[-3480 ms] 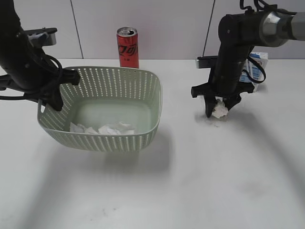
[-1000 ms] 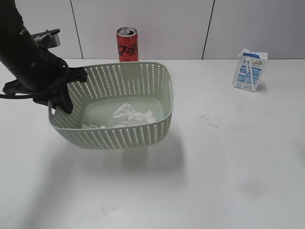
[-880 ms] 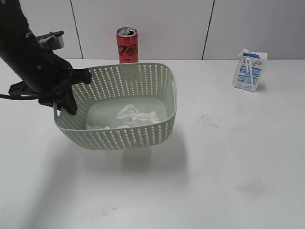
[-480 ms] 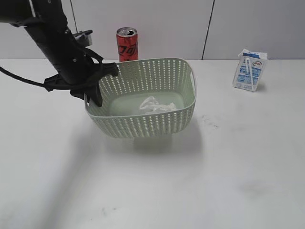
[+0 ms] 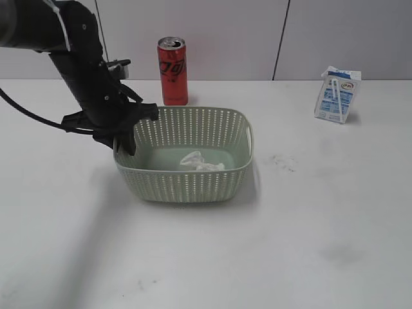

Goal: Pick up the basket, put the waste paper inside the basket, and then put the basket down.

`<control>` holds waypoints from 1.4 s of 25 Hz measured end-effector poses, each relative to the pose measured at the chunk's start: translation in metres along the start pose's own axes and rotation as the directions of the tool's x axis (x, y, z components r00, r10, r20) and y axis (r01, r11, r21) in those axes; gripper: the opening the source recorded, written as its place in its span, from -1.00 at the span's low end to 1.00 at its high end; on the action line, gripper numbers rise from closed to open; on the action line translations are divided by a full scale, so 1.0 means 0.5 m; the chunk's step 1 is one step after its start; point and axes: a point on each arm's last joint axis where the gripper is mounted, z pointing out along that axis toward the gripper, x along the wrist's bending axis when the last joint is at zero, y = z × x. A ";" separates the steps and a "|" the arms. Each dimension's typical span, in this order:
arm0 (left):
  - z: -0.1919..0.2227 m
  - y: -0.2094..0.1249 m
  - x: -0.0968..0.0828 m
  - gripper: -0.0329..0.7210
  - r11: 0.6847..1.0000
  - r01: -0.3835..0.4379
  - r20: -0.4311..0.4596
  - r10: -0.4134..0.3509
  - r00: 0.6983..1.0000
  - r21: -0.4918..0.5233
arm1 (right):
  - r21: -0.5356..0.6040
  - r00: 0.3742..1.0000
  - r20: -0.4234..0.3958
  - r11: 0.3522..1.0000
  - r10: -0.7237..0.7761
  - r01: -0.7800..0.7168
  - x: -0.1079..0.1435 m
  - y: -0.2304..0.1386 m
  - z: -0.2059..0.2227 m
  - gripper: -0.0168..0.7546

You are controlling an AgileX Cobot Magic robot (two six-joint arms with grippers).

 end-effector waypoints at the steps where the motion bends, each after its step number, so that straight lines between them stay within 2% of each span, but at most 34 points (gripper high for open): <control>1: -0.001 0.001 -0.001 -0.68 1.000 -0.001 0.001 0.001 1.000 -0.004 | -0.023 1.000 0.000 1.000 -0.003 0.003 0.001 -0.004 -0.006 0.57; 3: -0.003 0.004 -0.003 -0.39 1.000 0.000 0.006 0.000 1.000 -0.014 | -0.044 1.000 0.008 0.999 -0.008 0.008 -0.001 -0.008 -0.009 0.57; 7: -0.003 0.002 -0.003 0.51 1.000 0.000 0.005 0.000 1.000 -0.006 | -0.049 1.000 0.027 0.999 -0.009 0.011 -0.005 -0.011 0.001 0.57; 8: -0.006 0.002 -0.002 0.68 1.000 0.001 0.005 -0.001 1.000 -0.005 | -0.050 1.000 0.028 0.999 -0.009 0.011 -0.006 -0.011 0.002 0.57; 10: -0.026 0.002 -0.001 0.83 1.000 0.002 0.011 -0.002 1.000 -0.017 | -0.051 1.000 0.028 0.999 -0.008 0.009 -0.006 -0.011 0.002 0.57; 13: -0.089 0.004 0.009 0.90 0.997 0.012 0.027 -0.010 1.000 -0.070 | -0.051 1.000 0.030 0.999 -0.008 0.010 -0.006 -0.011 0.002 0.57; 16: -0.168 0.010 0.050 0.91 0.990 0.027 0.020 -0.025 0.999 -0.142 | -0.051 1.000 0.030 0.999 -0.008 0.010 -0.006 -0.011 0.002 0.57; 19: -0.242 0.012 0.120 0.91 0.981 0.006 -0.042 -0.015 0.999 -0.193 | -0.051 1.000 0.030 0.999 -0.007 0.009 -0.006 -0.011 0.002 0.57; 22: -0.300 0.002 0.203 0.91 0.982 -0.014 -0.142 -0.013 0.990 -0.189 | -0.051 1.000 0.031 0.999 -0.007 0.008 -0.006 -0.011 0.002 0.57; 24: -0.340 -0.012 0.259 0.89 0.975 0.036 -0.154 -0.071 0.986 -0.217 | -0.052 1.000 0.031 0.999 -0.007 0.008 -0.006 -0.011 0.002 0.57; 27: -0.393 -0.044 0.313 0.86 0.963 0.050 -0.154 -0.094 0.984 -0.266 | -0.052 0.999 0.032 0.999 -0.007 0.009 -0.006 -0.011 0.002 0.57; 30: -0.430 -0.095 0.323 0.84 0.961 0.001 -0.196 -0.057 0.979 -0.275 | -0.054 0.999 0.032 0.998 -0.006 0.008 -0.006 -0.010 0.002 0.57; 32: -0.441 -0.140 0.315 0.83 0.960 -0.024 -0.204 -0.035 0.978 -0.277 | -0.054 0.999 0.032 0.998 -0.006 0.008 -0.006 -0.010 0.002 0.57; 35: -0.459 -0.218 0.295 0.82 0.939 -0.049 -0.203 -0.022 0.979 -0.340 | -0.055 0.999 0.032 0.998 -0.005 0.007 -0.006 -0.010 0.002 0.57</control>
